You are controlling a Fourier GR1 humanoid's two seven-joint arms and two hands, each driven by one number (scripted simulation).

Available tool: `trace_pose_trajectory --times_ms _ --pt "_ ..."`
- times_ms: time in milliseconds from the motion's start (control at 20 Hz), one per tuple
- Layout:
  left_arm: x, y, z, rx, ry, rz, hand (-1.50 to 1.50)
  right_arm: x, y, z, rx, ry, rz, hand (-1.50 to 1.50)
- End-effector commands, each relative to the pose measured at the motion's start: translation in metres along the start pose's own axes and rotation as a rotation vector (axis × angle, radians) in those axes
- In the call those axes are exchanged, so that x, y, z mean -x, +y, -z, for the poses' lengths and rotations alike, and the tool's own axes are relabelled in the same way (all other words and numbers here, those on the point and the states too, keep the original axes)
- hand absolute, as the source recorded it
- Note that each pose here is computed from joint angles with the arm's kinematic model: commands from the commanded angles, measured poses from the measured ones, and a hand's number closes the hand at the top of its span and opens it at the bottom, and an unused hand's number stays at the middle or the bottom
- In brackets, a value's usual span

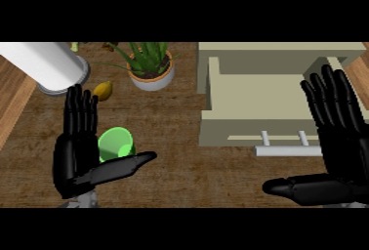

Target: Pick up the cup, place it into the drawer and close the drawer

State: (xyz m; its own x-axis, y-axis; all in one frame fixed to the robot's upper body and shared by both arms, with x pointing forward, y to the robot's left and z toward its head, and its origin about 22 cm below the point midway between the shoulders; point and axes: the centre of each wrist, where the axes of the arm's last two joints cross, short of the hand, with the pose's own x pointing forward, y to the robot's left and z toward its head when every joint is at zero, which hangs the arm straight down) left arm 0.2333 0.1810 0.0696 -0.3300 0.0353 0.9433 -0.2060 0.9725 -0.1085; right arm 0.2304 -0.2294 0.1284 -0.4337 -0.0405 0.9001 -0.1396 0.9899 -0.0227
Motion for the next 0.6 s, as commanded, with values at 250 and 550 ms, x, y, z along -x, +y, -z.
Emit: trace_pose_trajectory --times_ms 250,550 --pt "0.023 0.014 -0.017 -0.066 0.074 0.038 -1.5 0.016 0.008 -0.001 -0.006 0.007 0.007 -1.5" --pt "0.046 0.032 -0.024 -0.111 0.082 0.067 -1.5 -0.003 0.004 0.003 -0.016 0.016 -0.007 -1.5"
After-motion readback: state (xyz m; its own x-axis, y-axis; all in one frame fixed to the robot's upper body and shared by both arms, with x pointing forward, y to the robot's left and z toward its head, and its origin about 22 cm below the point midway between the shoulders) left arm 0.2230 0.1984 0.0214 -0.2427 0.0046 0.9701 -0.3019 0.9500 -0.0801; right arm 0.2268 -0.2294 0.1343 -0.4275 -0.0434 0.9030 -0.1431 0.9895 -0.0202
